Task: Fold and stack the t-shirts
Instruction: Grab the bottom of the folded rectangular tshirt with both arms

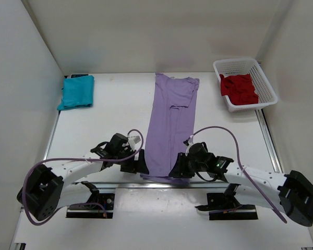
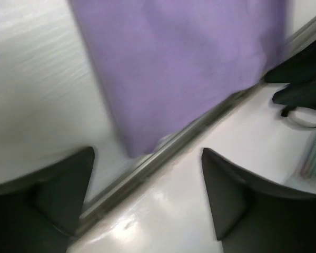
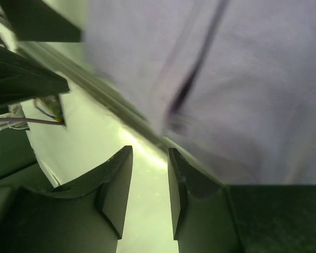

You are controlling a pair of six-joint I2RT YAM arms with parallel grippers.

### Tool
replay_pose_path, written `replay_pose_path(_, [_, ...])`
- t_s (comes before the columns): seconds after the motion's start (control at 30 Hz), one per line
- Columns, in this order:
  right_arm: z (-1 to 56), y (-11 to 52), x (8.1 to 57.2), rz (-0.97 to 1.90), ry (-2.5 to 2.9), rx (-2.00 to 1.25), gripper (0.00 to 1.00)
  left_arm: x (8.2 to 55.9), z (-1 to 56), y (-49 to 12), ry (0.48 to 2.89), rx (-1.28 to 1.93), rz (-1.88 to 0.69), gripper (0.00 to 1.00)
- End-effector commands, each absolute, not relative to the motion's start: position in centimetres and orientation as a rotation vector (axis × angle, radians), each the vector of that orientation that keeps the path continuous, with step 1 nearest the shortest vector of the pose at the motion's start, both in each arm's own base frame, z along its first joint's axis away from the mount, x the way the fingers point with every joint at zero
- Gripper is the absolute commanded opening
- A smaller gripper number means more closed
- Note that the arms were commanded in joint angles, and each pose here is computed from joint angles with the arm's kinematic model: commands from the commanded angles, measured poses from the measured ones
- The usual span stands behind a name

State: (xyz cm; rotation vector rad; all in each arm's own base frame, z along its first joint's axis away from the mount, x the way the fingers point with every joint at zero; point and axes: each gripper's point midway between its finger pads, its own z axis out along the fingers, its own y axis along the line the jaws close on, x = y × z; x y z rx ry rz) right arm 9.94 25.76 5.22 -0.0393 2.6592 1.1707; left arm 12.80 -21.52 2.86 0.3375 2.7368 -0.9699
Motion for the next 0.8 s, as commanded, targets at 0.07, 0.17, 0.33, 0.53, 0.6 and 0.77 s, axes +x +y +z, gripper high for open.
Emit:
replay_pose_path(0.07, [7.6, 23.8, 10.9, 1.058, 2.586, -0.014, 0.32, 12.9, 3.5, -21.3, 2.698, 0.328, -0.984, 0.99])
replay_pose_path(0.17, [5.8, 20.8, 10.8, 0.974, 2.6, 0.116, 0.31, 13.0, 3.2, -21.5, 2.698, 0.317, -0.998, 0.99])
replay_pose_path(0.33, [3.9, 16.8, 11.6, 0.841, 2.546, 0.313, 0.3, 13.2, 2.6, -22.1, 2.683, 0.284, -1.022, 0.99])
replay_pose_path(0.53, [1.1, 14.6, 11.2, 0.757, 2.588, 0.385, 0.32, 13.5, 2.6, -22.6, 2.682, 0.284, -1.042, 0.74])
replay_pose_path(0.6, [1.0, 14.9, 11.0, 0.771, 2.601, 0.364, 0.35, 13.2, 2.2, -22.6, 2.705, 0.295, -1.02, 0.47])
replay_pose_path(0.77, [0.0, 16.1, 9.4, 0.801, 2.675, 0.312, 0.36, 12.3, 1.6, -22.8, 2.739, 0.32, -1.032, 0.38])
